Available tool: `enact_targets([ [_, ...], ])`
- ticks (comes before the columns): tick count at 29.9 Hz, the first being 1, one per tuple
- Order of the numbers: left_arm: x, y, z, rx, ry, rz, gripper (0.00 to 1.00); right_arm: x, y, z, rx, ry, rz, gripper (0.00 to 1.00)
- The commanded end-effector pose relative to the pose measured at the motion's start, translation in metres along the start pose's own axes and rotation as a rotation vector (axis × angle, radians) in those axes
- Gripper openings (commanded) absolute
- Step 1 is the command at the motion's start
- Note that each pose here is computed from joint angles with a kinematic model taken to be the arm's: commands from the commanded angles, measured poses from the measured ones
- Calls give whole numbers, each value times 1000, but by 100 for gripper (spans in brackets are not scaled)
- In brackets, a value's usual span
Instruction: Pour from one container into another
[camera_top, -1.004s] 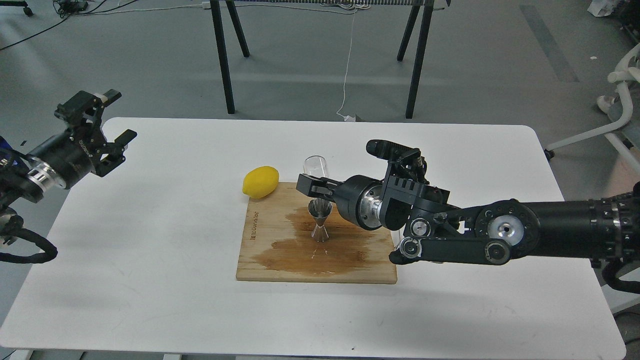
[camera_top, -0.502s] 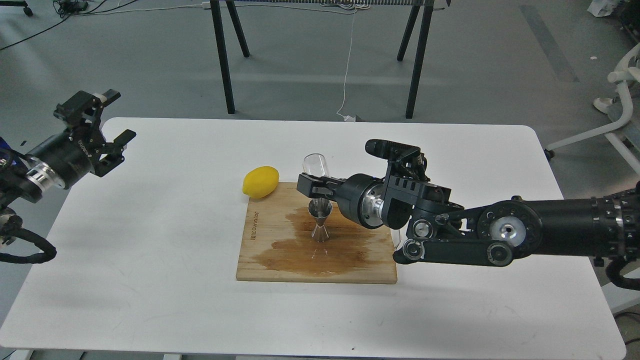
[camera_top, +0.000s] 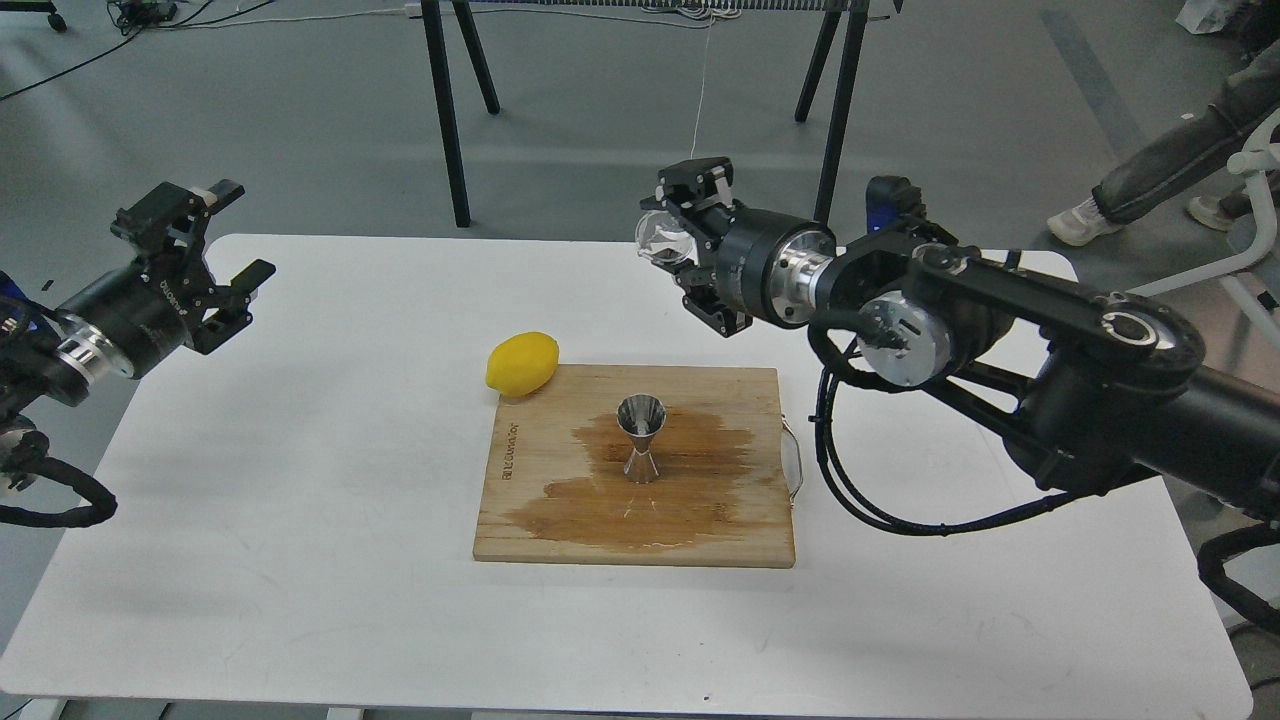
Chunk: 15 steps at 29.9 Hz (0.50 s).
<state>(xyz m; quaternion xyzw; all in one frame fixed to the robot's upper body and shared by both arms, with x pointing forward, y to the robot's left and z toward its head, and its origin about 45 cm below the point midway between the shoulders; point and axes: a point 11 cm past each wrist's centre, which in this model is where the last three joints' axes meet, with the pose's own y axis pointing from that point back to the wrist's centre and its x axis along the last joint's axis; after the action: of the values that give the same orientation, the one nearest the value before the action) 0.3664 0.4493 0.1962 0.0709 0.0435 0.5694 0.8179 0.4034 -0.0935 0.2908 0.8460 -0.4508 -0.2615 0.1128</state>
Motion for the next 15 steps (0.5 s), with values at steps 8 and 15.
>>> enact_targets([
  [8,0,-1,0,-4,6,1,99,184,72,26,229,-970,200,27],
  [15,0,-1,0,-4,6,1,99,245,106,89,254,-1255,363,27],
])
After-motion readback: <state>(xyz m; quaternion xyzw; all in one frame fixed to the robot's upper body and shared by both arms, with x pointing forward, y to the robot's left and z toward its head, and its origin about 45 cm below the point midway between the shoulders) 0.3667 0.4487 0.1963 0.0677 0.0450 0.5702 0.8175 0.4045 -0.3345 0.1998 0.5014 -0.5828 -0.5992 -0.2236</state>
